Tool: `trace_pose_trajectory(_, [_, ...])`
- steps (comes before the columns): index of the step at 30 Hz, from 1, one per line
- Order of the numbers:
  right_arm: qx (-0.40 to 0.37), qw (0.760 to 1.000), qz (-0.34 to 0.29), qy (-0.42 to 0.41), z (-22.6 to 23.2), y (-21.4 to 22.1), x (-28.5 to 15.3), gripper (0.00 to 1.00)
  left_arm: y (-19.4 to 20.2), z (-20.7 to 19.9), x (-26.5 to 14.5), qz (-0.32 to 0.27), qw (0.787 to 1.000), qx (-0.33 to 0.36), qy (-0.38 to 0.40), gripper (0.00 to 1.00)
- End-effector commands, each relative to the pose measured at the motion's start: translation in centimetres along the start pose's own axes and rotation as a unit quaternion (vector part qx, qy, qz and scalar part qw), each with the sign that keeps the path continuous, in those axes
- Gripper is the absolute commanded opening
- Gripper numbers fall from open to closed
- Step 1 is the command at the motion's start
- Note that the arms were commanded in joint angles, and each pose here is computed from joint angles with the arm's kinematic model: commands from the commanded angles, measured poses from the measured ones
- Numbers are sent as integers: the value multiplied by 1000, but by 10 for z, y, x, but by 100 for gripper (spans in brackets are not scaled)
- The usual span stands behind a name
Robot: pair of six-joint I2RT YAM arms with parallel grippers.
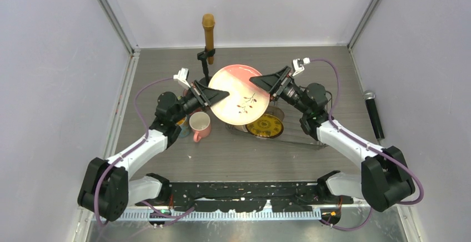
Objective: Unload the mixed dishes from the dish rack
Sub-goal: Place the plate at the center of the board.
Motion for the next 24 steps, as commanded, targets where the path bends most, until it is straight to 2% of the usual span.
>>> trace_pose_trajectory(1, [-47,997,-50,-24,27,-20,1,99,3,-43,-5,-7,996,17,84,0])
trace_pose_trajectory(10, [-65,990,-86,86,11,-23,-13,99,3,-52,-15,-42,996,33,73,0])
trace_pose_trajectory(14, [-81,981,-124,128,8,-27,-26,99,2,-52,-20,-62,996,43,52,0])
trace_pose_trajectory(19, [-103,967,-139,188,2,-28,-43,99,1,-54,-29,-90,993,60,38,0])
trace_pose_trajectory(24, [-124,951,-174,224,2,-33,-59,99,-2,-56,-44,-142,986,84,8,0])
Point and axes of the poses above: each gripper's point midway between its finger pads, its own x axis out along the fingers, its own z axis along the line the jaws close on, y = z × x, the point moved 8 cm from there along -x, back along the fingers, and after that the axes turned 14 degrees about -x, right-handed, at the moved point
